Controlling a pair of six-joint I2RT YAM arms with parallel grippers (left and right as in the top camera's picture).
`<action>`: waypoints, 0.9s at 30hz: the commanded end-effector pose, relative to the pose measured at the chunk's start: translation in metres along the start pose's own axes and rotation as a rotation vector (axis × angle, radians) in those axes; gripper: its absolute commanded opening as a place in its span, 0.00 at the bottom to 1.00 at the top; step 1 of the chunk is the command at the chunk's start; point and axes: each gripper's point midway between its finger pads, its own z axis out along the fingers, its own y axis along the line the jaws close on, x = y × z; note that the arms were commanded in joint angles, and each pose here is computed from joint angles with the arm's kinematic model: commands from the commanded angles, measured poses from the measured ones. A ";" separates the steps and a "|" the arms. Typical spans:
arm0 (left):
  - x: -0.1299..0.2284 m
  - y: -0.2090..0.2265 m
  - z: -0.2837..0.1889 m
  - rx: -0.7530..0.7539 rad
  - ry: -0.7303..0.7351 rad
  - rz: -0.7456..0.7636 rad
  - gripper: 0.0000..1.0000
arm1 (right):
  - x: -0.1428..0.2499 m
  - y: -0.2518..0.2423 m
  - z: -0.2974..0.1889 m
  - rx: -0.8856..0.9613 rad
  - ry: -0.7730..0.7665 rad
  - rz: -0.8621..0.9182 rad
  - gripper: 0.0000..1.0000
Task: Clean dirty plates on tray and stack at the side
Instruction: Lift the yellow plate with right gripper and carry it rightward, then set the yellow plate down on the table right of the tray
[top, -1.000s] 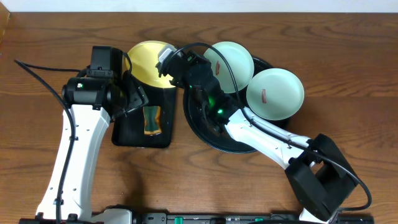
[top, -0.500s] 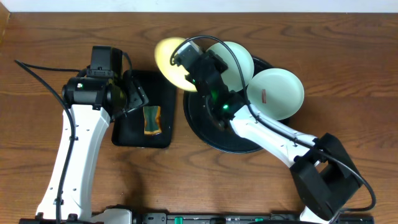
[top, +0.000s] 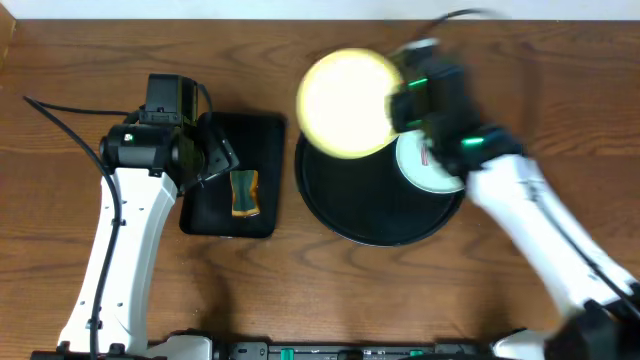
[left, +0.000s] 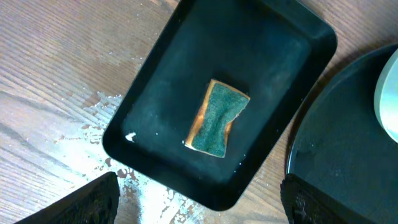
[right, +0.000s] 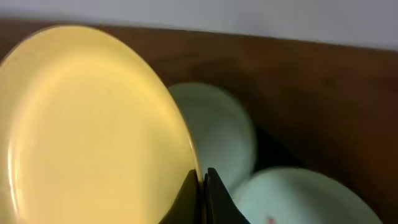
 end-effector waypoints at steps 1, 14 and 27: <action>0.001 0.002 0.000 -0.006 0.005 0.006 0.84 | 0.000 -0.049 -0.018 -0.088 0.064 0.307 0.01; 0.001 0.002 0.000 -0.006 0.005 0.006 0.84 | 0.137 -0.327 -0.073 0.430 0.259 0.963 0.01; 0.001 0.002 0.000 -0.006 0.005 0.006 0.84 | 0.216 -0.392 -0.072 0.575 0.398 0.957 0.01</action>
